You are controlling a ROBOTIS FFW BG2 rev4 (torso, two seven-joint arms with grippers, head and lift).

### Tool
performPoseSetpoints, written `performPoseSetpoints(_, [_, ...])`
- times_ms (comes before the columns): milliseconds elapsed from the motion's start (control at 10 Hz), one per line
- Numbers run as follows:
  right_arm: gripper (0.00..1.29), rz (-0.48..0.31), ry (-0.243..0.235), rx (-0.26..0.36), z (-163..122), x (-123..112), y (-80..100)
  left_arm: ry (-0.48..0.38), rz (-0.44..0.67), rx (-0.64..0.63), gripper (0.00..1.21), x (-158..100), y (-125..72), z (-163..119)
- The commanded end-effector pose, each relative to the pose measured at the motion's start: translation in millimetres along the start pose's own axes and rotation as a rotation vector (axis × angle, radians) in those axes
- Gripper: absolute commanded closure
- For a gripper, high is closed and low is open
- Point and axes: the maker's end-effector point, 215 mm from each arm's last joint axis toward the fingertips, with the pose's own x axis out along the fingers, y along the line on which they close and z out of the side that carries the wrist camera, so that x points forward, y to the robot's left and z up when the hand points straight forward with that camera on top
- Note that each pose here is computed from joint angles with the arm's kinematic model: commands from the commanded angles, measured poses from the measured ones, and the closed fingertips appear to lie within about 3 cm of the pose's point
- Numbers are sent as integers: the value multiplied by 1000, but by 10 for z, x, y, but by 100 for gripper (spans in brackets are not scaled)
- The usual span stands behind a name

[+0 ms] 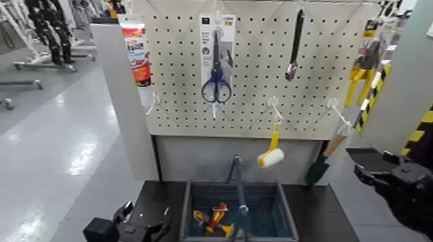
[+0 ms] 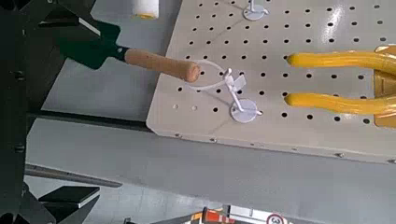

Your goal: Put the tool with the wooden handle into the crate.

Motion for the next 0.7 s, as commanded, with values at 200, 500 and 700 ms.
performPoseSetpoints(200, [12,63,21,1,14,254,28,-1,0,-1,10,8,-5,7])
performPoseSetpoints(500, [12,136,32,8,17,473,153,-1,-2,-1,10,19,-10,8])
performPoseSetpoints(700, [11,173,39,13,-2,573,222,-1,-2,-3,10,24,-20,3])
